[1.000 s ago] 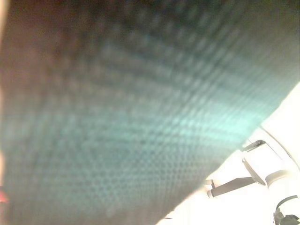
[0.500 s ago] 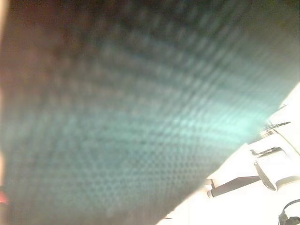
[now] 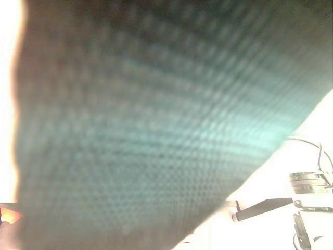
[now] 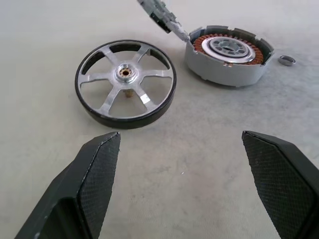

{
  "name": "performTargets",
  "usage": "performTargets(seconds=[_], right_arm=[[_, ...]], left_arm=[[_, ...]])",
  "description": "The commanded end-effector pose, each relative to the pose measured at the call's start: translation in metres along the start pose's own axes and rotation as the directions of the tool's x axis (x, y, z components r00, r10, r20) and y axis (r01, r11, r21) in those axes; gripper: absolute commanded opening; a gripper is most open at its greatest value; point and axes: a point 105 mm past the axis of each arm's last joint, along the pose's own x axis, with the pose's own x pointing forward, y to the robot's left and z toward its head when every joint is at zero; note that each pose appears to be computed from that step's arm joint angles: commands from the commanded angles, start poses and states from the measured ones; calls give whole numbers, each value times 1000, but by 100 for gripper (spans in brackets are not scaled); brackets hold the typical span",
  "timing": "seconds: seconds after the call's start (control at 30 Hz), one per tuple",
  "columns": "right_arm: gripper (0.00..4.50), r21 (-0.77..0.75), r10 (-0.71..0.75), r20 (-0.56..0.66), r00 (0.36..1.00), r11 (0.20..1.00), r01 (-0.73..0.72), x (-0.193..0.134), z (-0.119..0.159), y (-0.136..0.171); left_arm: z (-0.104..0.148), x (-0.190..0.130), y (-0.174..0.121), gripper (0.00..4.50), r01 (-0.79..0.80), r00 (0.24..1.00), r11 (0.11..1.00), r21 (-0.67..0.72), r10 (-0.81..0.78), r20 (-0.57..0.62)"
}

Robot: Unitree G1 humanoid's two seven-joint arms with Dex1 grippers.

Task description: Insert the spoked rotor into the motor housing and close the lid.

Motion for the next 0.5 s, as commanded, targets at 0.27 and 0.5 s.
performTargets(seconds=[0.27, 0.5], right_arm=[[448, 18, -100, -113, 988, 995, 103, 18, -37, -7], [448, -41, -138, -166, 976, 990, 133, 21, -51, -15]], left_arm=[[53, 21, 16, 413, 24, 989, 999, 23, -27, 148], [57, 28, 9, 413, 46, 987, 999, 16, -48, 155]])
